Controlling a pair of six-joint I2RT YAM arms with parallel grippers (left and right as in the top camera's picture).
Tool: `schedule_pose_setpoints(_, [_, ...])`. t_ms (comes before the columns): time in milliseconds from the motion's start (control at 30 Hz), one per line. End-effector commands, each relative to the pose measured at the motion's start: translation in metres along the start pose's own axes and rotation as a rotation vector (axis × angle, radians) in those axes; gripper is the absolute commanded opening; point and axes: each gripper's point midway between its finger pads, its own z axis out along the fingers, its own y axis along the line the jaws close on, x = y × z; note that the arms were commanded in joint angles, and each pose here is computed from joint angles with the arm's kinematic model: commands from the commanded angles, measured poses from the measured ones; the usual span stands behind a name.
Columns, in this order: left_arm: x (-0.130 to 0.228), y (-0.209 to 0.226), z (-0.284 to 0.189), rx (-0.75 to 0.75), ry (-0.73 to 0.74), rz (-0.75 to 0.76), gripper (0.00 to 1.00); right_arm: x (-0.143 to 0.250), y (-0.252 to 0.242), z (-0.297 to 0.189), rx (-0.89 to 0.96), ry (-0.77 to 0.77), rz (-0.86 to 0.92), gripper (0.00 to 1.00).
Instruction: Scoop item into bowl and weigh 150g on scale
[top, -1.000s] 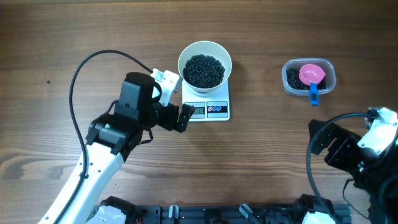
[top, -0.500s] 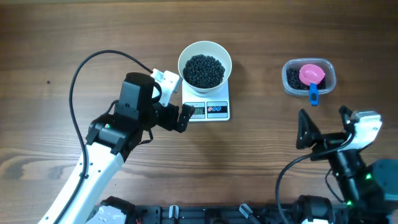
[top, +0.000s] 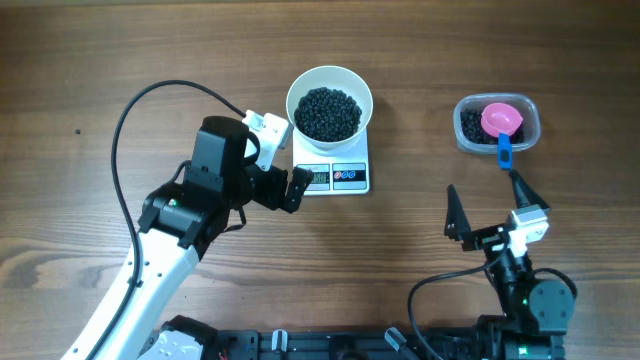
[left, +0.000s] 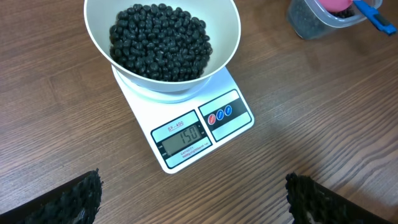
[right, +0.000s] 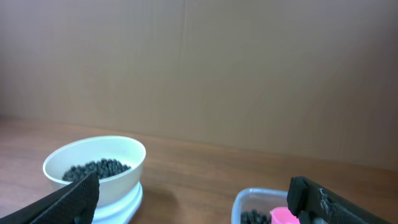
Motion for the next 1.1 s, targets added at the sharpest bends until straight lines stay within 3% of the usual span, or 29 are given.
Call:
schedule_pose_setpoints(0, [-0.005, -0.001, -0.002, -0.004, -0.013, 0.025, 1.0, -0.001, -0.002, 0.0, 0.028, -0.015, -0.019, 1.0])
schedule_pose_setpoints(233, [-0.005, -0.001, -0.002, -0.004, -0.013, 0.026, 1.0, 0.036, -0.012, -0.003, 0.097, 0.135, 0.038, 1.0])
schedule_pose_setpoints(400, [-0.005, -0.001, -0.002, -0.004, -0.013, 0.025, 1.0, 0.038, -0.028, -0.005, 0.188, 0.14, 0.037, 1.0])
schedule_pose_setpoints(1067, [-0.005, -0.001, -0.002, -0.004, -0.013, 0.026, 1.0, 0.038, -0.024, -0.004, 0.166, 0.14, 0.032, 1.0])
